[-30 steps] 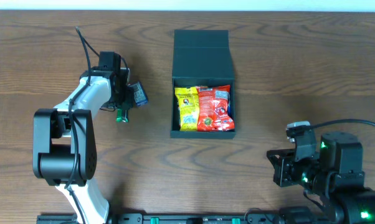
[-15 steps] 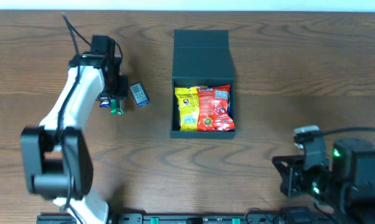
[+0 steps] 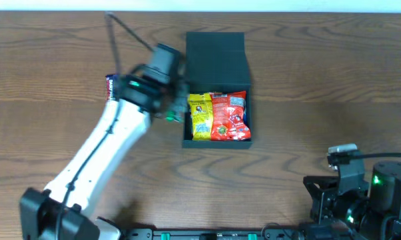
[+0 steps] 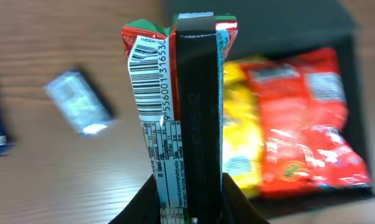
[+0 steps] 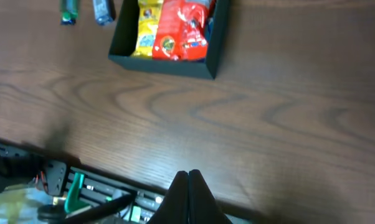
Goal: Pack container
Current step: 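Lift the green bar and carry it over the box, then lower the green bar into the box's left side and release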
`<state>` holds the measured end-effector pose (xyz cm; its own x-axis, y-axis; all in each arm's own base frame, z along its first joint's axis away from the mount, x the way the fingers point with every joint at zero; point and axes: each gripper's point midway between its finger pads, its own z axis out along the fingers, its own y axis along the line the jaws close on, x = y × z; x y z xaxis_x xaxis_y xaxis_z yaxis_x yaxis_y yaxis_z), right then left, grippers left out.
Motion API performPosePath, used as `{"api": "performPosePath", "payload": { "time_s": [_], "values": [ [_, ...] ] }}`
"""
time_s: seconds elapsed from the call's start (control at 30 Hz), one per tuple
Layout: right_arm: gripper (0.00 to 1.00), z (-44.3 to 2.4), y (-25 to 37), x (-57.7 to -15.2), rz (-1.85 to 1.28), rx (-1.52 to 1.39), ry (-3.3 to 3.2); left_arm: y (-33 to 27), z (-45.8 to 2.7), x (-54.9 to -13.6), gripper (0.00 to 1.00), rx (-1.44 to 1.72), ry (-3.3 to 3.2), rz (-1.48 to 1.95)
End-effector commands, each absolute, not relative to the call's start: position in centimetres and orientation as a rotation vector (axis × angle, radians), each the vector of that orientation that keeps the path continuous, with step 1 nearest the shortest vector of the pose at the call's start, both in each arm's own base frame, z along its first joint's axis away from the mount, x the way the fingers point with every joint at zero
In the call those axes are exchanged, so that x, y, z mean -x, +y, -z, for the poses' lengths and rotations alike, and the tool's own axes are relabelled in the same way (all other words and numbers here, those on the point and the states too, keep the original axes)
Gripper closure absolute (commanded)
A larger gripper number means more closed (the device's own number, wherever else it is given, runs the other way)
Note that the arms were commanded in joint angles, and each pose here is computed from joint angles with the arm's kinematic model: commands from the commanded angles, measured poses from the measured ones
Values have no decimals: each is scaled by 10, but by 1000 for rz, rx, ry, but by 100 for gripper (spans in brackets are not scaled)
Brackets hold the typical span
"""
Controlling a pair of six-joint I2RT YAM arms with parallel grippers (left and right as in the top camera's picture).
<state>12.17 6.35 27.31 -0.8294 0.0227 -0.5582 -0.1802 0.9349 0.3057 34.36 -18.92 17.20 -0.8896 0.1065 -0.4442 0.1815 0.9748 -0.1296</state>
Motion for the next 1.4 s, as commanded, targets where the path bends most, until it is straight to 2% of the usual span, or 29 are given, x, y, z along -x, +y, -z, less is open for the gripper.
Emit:
{"api": "performPosePath", "payload": {
  "time_s": [0.0, 0.13, 0.37, 0.77, 1.23, 1.27, 1.3, 1.37],
  "values": [
    [98, -273, 61, -118, -452, 105, 2521, -211, -159, -342, 82, -148, 2680, 188],
    [98, -267, 60, -110, -454, 99, 2560, -234, -129, -335, 82, -154, 2741, 166],
    [99, -266, 60, -108, -455, 97, 2569, -233, -90, -334, 83, -72, 2833, 102],
    [98, -266, 60, -108, -455, 95, 2569, -219, -87, -342, 83, 2, 2802, 1],
    [98, -266, 60, -108, -458, 87, 2570, -215, -70, -343, 82, -77, 2848, -19],
    [99, -266, 60, -108, -457, 88, 2570, -215, -70, -343, 80, -77, 2848, -20],
    [98, -266, 60, -108, -458, 87, 2570, -215, -70, -343, 73, -76, 2847, -21],
    [98, -266, 60, -108, -457, 87, 2571, -215, -70, -344, 40, -74, 2848, -22]
  ]
}}
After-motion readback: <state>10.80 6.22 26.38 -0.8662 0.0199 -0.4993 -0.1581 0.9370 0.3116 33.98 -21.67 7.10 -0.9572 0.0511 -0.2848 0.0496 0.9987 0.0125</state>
